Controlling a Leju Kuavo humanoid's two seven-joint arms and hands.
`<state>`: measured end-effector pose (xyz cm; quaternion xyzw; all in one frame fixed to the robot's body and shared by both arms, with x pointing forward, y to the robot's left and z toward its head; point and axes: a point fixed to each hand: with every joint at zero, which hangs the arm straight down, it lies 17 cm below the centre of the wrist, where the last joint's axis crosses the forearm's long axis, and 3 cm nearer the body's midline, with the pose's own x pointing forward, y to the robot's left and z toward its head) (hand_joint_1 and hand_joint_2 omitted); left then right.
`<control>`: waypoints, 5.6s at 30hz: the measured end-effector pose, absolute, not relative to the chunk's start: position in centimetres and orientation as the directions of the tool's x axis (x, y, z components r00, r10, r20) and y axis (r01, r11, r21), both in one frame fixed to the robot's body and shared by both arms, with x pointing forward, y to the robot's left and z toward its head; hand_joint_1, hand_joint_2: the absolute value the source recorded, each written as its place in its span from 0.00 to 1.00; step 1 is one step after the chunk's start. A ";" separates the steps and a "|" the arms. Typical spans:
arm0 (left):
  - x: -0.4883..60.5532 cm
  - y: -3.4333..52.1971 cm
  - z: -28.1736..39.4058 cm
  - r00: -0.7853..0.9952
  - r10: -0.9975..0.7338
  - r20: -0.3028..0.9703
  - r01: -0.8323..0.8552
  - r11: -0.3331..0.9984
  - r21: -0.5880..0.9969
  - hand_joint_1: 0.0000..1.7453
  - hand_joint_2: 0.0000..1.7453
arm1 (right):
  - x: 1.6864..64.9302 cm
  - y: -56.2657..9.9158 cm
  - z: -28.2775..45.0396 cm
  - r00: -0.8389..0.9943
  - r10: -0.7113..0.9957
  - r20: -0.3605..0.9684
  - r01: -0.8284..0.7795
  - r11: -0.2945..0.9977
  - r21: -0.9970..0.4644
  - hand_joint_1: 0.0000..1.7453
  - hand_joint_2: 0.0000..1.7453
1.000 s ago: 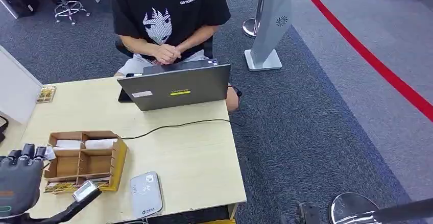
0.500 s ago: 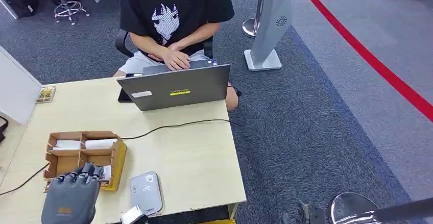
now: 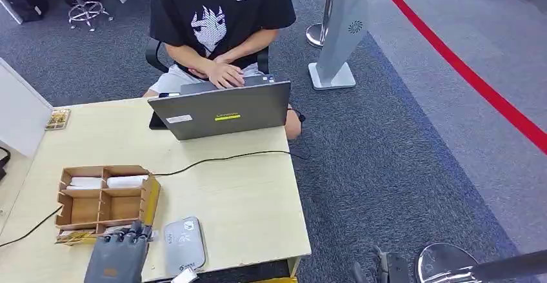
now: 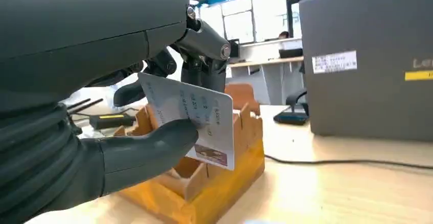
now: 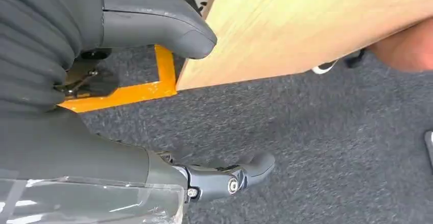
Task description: Pass the card to the sensor for recognition and then transmit it.
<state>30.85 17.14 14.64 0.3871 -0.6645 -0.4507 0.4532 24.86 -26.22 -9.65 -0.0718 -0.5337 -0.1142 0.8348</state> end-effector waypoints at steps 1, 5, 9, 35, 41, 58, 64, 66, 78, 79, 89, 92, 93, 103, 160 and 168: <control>30.8 17.1 14.3 -0.289 -0.923 0.252 -0.099 0.291 0.952 1.00 1.00 | 25.0 -26.1 -9.6 0.401 -0.114 0.909 0.266 0.964 0.003 0.00 1.00; 30.8 17.2 13.3 -0.287 -0.925 0.248 -0.080 0.281 0.956 1.00 1.00 | 25.2 -25.8 -9.4 0.397 -0.113 0.911 0.258 0.966 0.007 0.00 1.00; 30.8 17.2 12.9 -0.287 -0.926 0.245 -0.071 0.275 0.959 1.00 1.00 | 25.3 -25.6 -9.3 0.395 -0.112 0.912 0.254 0.967 0.009 0.00 1.00; 32.2 16.9 8.0 -0.297 -0.922 0.248 0.016 0.255 0.967 1.00 1.00 | 26.4 -23.5 -8.5 0.362 -0.107 0.926 0.207 0.978 0.032 0.00 1.00; 32.2 16.9 7.9 -0.296 -0.922 0.248 0.018 0.254 0.967 1.00 1.00 | 26.3 -23.5 -8.6 0.364 -0.108 0.925 0.206 0.978 0.033 0.00 1.00; 34.7 18.9 23.7 -0.344 -0.927 0.147 -0.347 0.271 0.898 1.00 1.00 | 26.1 -22.9 -9.1 0.382 -0.095 0.919 0.190 0.982 0.023 0.00 1.00; 36.3 23.5 29.7 -0.312 -0.943 0.114 -0.484 0.261 0.835 1.00 1.00 | 25.7 -22.6 -9.8 0.410 -0.067 0.910 0.173 0.985 -0.005 0.00 1.00; 36.7 24.7 29.9 -0.288 -0.952 0.105 -0.497 0.243 0.833 1.00 1.00 | 25.4 -22.7 -10.2 0.422 -0.057 0.905 0.169 0.985 -0.017 0.00 1.00; 38.7 29.4 27.8 -0.176 -0.979 0.106 -0.476 0.179 0.861 1.00 1.00 | 24.0 -22.6 -11.3 0.460 -0.049 0.886 0.163 0.986 -0.030 0.00 1.00; 38.9 29.9 27.5 -0.163 -0.981 0.106 -0.473 0.171 0.864 1.00 1.00 | 24.0 -22.6 -11.3 0.461 -0.049 0.886 0.163 0.986 -0.031 0.00 1.00; 40.2 33.0 25.9 -0.093 -0.990 0.105 -0.446 0.135 0.885 1.00 1.00 | 23.8 -22.6 -11.6 0.468 -0.050 0.882 0.167 0.985 -0.033 0.00 1.00; 40.4 33.2 25.9 -0.089 -0.991 0.105 -0.448 0.134 0.884 1.00 1.00 | 23.7 -22.6 -11.7 0.471 -0.050 0.881 0.168 0.985 -0.034 0.00 1.00; 40.4 33.2 25.9 -0.087 -0.991 0.105 -0.447 0.133 0.884 1.00 1.00 | 23.7 -22.6 -11.7 0.471 -0.050 0.880 0.169 0.985 -0.034 0.00 1.00; 40.5 33.2 25.4 -0.092 -0.991 0.100 -0.437 0.130 0.890 1.00 1.00 | 23.4 -22.5 -11.9 0.481 -0.052 0.875 0.166 0.986 -0.033 0.00 1.00; 32.0 26.0 15.0 -0.380 -0.925 -0.002 0.039 -0.019 0.999 0.00 1.00 | 23.8 -27.7 -12.5 0.417 -0.013 0.909 0.165 0.984 -0.062 0.00 1.00; 32.0 27.7 13.3 -0.323 -0.946 -0.008 0.076 -0.034 0.997 0.00 1.00 | 24.0 -27.4 -12.5 0.414 -0.013 0.910 0.162 0.985 -0.059 0.00 1.00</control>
